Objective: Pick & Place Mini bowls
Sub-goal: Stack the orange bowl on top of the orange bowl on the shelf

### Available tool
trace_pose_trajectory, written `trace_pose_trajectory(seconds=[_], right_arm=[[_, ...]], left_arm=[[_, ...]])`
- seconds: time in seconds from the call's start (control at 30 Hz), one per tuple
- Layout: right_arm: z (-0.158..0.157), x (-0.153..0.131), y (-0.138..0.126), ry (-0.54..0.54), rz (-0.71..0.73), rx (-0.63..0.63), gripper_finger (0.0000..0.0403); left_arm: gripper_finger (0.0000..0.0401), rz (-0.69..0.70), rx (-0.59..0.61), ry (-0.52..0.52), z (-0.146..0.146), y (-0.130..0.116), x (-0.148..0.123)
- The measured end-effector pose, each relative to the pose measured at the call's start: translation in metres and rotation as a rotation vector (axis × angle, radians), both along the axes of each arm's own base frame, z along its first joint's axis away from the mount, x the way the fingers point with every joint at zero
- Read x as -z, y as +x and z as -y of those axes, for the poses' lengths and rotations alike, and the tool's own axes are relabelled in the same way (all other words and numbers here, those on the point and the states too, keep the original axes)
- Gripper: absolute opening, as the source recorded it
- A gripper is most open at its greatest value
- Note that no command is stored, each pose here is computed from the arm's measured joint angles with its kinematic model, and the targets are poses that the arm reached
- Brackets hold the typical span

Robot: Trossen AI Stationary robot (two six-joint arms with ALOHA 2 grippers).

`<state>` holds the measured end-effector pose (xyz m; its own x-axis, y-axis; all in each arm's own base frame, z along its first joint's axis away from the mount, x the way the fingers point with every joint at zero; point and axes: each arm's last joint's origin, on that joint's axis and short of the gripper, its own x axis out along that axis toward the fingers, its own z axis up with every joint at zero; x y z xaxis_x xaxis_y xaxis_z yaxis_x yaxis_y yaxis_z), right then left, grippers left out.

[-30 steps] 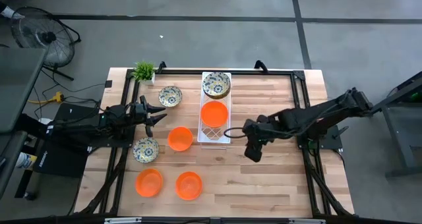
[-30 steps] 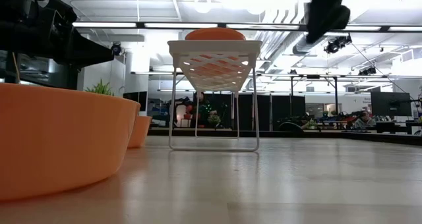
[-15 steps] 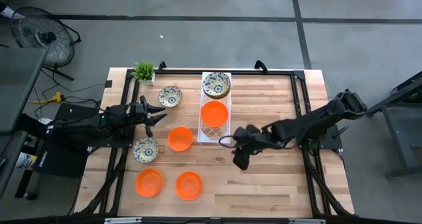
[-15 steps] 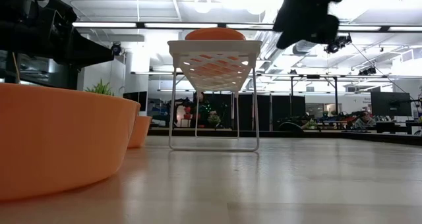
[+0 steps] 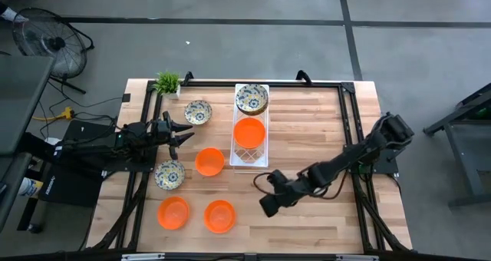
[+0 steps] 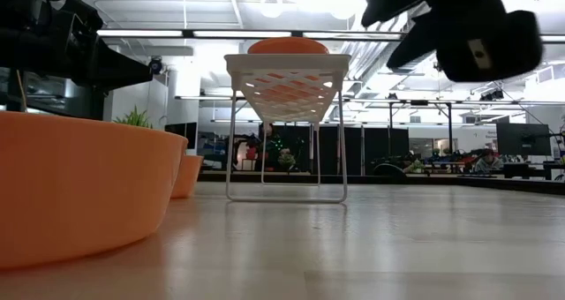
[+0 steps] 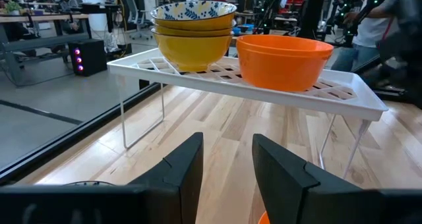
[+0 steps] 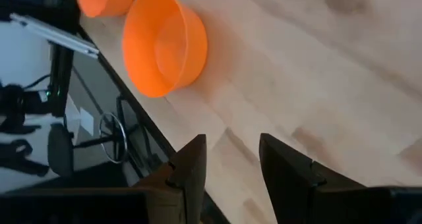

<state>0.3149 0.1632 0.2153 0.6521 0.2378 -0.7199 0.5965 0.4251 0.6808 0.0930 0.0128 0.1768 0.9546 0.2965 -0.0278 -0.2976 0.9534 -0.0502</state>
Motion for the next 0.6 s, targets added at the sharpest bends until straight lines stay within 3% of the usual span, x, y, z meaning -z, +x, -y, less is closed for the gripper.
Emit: trace_pose_trajectory(seconds=[0.23, 0.6], right_arm=[[-0.018, 0.011, 0.027, 0.071, -0.039, 0.079, 0.0128], [-0.023, 0.016, 0.071, 0.036, -0.102, 0.127, 0.0128]], left_arm=[[0.0129, 0.0, 0.0, 0.0, 0.0, 0.0, 0.0], [0.0129, 0.0, 0.0, 0.0, 0.0, 0.0, 0.0]])
